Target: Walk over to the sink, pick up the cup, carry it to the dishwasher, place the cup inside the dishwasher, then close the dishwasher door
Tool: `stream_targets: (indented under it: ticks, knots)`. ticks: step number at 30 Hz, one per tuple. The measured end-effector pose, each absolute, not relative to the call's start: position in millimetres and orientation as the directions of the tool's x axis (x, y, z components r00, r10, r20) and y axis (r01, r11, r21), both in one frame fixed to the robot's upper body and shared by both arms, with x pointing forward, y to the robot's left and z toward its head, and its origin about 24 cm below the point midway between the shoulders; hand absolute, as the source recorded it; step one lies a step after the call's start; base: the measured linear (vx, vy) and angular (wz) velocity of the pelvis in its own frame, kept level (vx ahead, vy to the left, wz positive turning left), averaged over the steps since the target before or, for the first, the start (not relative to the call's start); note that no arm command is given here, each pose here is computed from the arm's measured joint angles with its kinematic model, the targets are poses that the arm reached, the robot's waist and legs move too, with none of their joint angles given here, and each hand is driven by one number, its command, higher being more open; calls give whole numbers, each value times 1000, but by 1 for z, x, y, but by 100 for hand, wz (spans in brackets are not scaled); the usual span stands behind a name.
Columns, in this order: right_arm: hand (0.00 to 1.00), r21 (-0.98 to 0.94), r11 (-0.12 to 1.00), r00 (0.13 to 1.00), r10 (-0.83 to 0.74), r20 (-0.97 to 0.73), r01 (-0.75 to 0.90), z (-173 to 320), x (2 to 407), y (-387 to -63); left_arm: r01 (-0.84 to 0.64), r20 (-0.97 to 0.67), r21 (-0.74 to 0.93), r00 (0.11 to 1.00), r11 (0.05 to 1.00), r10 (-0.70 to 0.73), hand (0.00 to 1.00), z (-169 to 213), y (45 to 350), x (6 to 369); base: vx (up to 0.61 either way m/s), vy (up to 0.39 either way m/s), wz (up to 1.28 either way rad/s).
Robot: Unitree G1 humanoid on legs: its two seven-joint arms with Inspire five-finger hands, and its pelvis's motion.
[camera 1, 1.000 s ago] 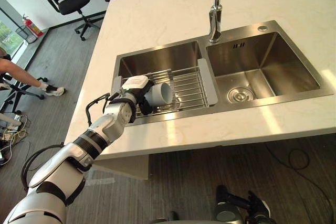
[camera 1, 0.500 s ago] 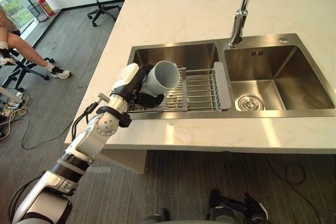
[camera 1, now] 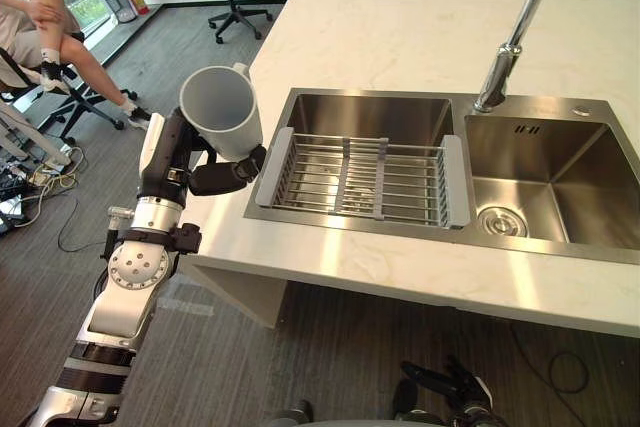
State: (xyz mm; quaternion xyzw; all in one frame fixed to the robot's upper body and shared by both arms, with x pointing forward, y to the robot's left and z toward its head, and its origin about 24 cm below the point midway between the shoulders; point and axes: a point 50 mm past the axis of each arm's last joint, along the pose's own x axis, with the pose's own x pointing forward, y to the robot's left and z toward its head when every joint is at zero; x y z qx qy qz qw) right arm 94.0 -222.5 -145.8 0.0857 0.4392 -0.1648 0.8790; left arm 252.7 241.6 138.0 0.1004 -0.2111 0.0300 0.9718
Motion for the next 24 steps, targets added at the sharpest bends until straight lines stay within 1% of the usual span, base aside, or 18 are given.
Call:
stream_targets:
  ticks: [2, 4, 6, 10, 15, 19, 22, 24]
  knots:
    - [100, 5, 930, 561, -216, -799, 366, -146, 93, -222, -83, 418, 70, 907, 994, 46, 0, 130, 236, 240, -11, 20, 9]
    - [100, 1, 930, 549, -217, -807, 368, -148, 90, -222, -64, 404, -1, 913, 998, 59, 0, 119, 229, 225, -37, 13, 12]
    - [100, -1, 932, 550, -215, -807, 362, -148, 91, -221, -56, 388, -57, 918, 997, 74, 0, 110, 225, 212, -51, 6, 11]
    - [100, -4, 934, 548, -213, -809, 357, -148, 91, -220, -46, 371, -105, 925, 993, 82, 0, 101, 218, 197, -54, 7, 5]
    - [100, -34, 953, 525, -195, -828, 300, -150, 80, -218, -1, 393, -141, 918, 990, 57, 0, 100, 206, 193, -32, 22, 29]
    - [100, -45, 949, 510, -206, -835, 311, -151, 70, -221, 60, 390, -163, 921, 985, 8, 0, 96, 189, 195, -10, 13, 94]
    - [100, -48, 965, 536, -185, -824, 259, -149, 81, -220, 51, 366, -194, 930, 980, 24, 0, 92, 180, 195, 4, -35, 85]
    - [100, -61, 973, 573, -181, -799, 223, -145, 102, -224, 64, 353, -218, 935, 974, 18, 0, 89, 172, 195, -87, -57, 61]
